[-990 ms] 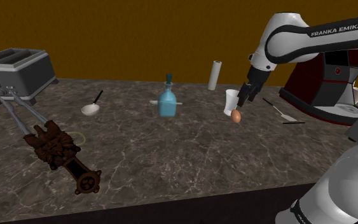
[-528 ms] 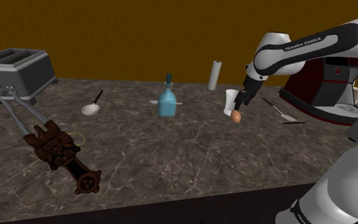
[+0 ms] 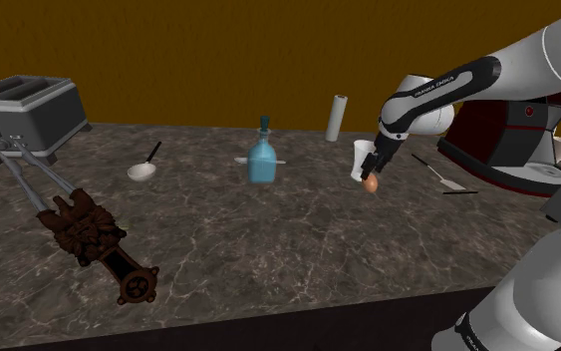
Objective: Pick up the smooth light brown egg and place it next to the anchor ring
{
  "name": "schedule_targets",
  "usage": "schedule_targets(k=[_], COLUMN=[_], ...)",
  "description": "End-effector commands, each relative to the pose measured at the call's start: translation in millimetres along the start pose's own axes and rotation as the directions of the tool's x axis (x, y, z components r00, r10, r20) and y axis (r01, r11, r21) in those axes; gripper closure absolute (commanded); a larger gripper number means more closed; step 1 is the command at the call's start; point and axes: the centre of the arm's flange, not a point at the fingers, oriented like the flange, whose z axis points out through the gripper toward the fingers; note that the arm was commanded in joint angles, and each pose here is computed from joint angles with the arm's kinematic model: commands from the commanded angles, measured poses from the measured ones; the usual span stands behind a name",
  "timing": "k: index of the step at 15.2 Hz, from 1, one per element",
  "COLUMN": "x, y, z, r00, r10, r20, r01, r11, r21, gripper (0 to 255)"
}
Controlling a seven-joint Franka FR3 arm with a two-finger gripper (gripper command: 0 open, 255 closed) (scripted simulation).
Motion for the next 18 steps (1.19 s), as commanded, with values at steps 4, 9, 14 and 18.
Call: schedule_targets(k=[4,9,14,18], x=[0,0,0,0], y=[1,1,1,1], z=[26,29,29,29], r00=[1.0,1.0,1.0,1.0], r10=[0.0,0.0,0.0,0.0], r20=[-0.001,-0.001,-0.001,-0.001], r01=[0.0,0.0,0.0,0.0], r11=[1.0,1.0,1.0,1.0], r21=[-0.001,-0.001,-0.001,-0.001], gripper=[0,0,255,255])
